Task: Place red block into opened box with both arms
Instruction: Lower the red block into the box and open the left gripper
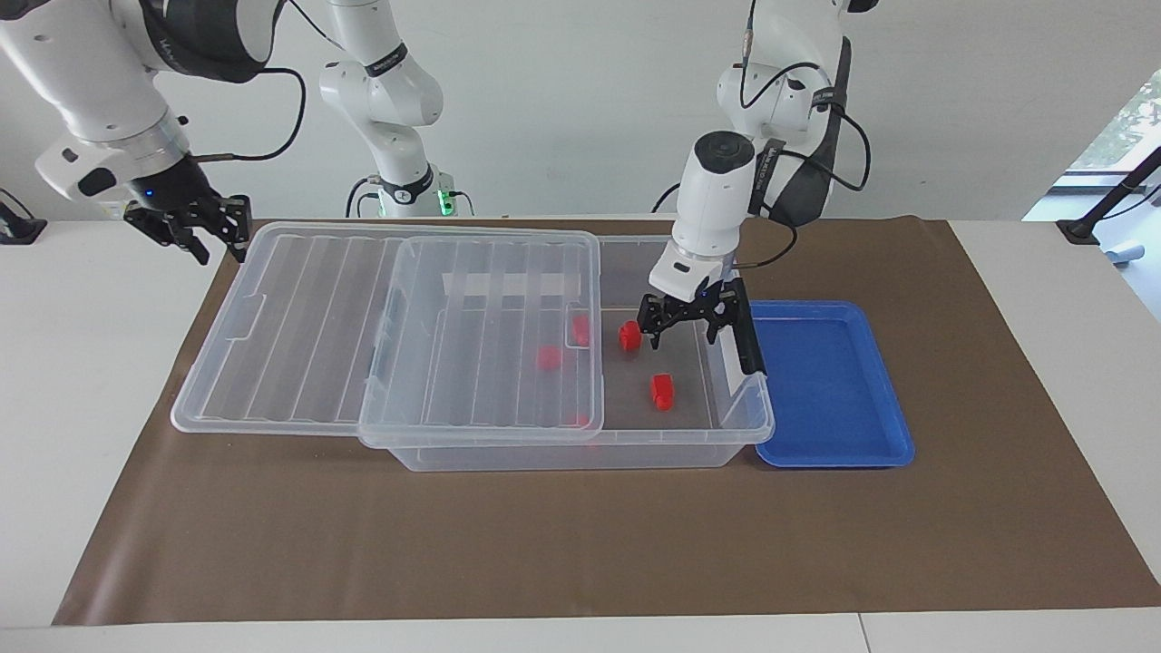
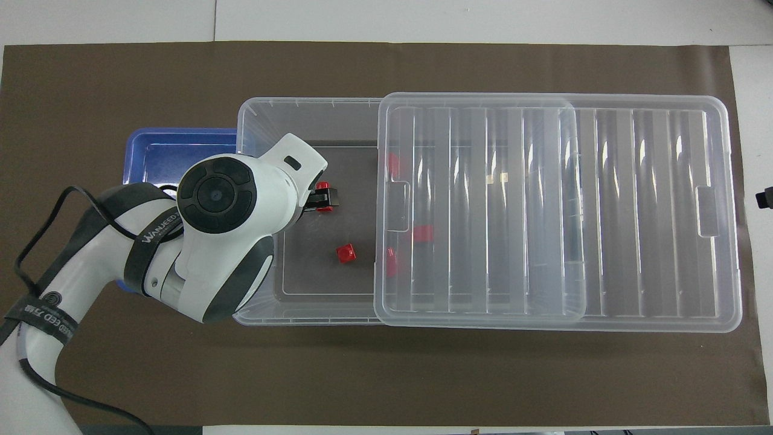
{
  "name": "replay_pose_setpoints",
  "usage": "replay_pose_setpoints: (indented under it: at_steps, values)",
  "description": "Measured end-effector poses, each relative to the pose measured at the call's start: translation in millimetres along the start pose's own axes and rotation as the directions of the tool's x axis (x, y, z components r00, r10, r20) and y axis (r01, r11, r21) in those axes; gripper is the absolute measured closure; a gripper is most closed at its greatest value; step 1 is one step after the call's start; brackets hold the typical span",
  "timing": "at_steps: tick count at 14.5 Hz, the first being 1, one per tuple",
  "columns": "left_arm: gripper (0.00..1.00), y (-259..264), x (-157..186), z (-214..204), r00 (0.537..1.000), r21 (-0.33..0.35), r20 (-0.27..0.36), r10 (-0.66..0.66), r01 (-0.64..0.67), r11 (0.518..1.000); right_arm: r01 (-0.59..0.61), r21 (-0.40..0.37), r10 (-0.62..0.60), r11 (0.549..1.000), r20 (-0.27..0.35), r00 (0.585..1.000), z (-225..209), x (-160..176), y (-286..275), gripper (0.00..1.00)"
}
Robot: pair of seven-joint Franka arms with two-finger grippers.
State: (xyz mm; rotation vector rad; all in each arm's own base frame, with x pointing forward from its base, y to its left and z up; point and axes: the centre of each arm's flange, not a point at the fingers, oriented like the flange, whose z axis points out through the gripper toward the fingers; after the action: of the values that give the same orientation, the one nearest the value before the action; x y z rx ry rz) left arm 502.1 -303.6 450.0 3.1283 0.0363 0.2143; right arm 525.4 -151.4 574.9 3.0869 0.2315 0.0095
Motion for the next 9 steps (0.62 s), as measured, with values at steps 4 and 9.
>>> replay_pose_setpoints:
  at_steps: [4, 9]
  values:
    - [0.00, -42, 13, -24, 1.000, 0.006, 0.014, 0.006, -0.006, 1.000, -0.018, 0.006, 0.018, 1.000, 0.008, 1.000, 47, -15, 45, 0.99]
    - [0.00, -134, 42, -46, 0.998, -0.047, 0.048, 0.033, -0.030, 0.998, -0.013, 0.019, 0.013, 1.000, 0.019, 1.000, 86, 3, 34, 0.99]
